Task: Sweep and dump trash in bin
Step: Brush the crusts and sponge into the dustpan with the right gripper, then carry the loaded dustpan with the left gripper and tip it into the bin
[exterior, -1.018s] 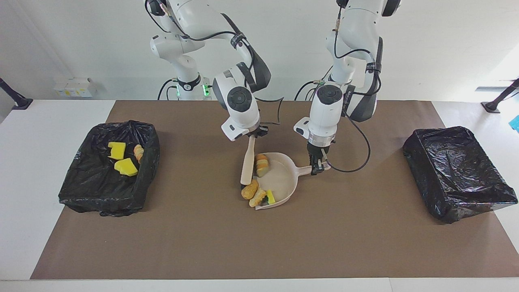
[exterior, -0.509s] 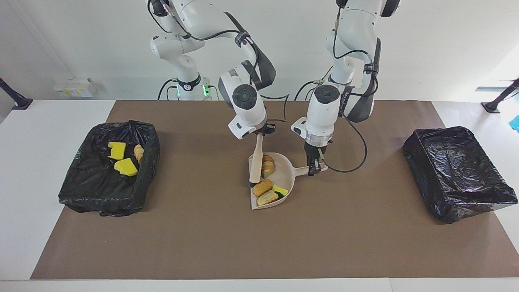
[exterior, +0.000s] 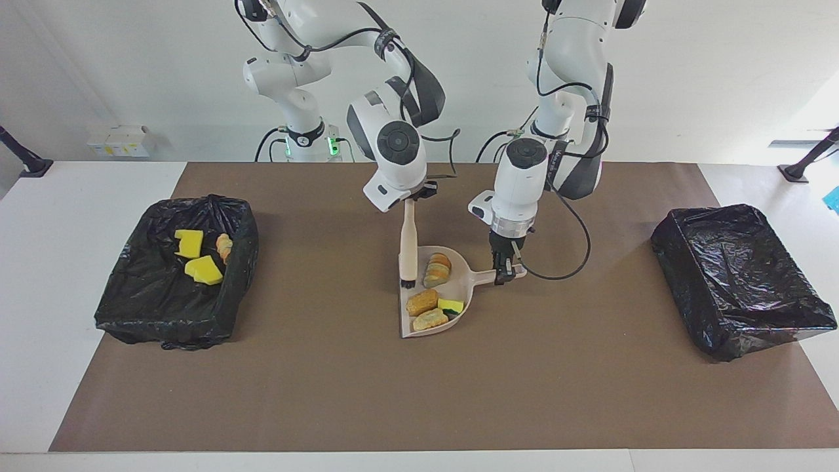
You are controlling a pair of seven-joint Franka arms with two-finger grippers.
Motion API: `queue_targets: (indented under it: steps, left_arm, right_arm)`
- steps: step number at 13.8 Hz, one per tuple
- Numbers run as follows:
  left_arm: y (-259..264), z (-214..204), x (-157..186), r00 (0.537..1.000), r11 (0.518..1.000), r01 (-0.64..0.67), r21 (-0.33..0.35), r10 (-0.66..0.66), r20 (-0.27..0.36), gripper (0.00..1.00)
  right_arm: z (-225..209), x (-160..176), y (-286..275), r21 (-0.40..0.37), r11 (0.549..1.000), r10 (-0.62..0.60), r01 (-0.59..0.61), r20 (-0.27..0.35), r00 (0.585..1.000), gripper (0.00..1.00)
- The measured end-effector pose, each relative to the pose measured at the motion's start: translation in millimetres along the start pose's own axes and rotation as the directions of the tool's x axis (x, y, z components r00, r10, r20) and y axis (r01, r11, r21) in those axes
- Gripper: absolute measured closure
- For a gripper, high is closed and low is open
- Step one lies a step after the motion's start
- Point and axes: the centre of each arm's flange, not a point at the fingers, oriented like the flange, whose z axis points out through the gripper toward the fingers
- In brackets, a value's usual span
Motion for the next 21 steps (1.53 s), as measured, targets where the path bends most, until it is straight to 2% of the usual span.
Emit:
queue_targets:
  steps: [2,5,8,10,13,15,17,21]
  left_arm:
    - [0,0,0,1.0,1.0,0.002,-0.001,-0.002,-0.001,0.69]
    - [-5,1,-9,1.0,1.0,0.023,-0.002,-0.023,-0.005,0.69]
    - [-19,-4,-31,0.998,0.999,0.047,-0.008,-0.047,-0.031,0.69]
    - [-32,-14,-44,0.997,0.998,0.055,-0.017,-0.056,-0.052,0.69]
    - [-51,-40,-66,0.996,0.997,0.058,-0.049,-0.062,-0.069,0.69]
    - [-67,-63,-92,0.994,0.996,0.052,-0.071,-0.059,-0.096,0.69]
    - [-80,-82,-125,0.993,0.995,0.048,-0.084,-0.057,-0.101,0.69]
    - [-98,-109,-207,0.991,0.994,0.009,-0.109,-0.023,-0.129,0.69]
  right_arm:
    - [-9,-11,11,-0.043,0.999,-0.007,0.008,0.017,1.0,0.74]
    - [-25,2,58,-0.125,0.991,-0.043,0.042,-0.006,0.999,0.74]
    - [-30,14,83,-0.112,0.993,-0.036,0.036,-0.001,0.999,0.74]
    - [-25,3,59,-0.072,0.997,-0.034,0.035,0.015,0.999,0.74]
    - [-2,-34,-7,-0.003,1.0,0.002,-0.002,-0.023,1.0,0.74]
    - [18,-59,-42,0.005,1.0,0.023,-0.023,-0.038,0.999,0.74]
    - [37,-78,-66,0.01,0.999,0.048,-0.048,-0.039,0.998,0.74]
    - [110,-111,-111,0.02,0.999,0.045,-0.044,-0.097,0.994,0.74]
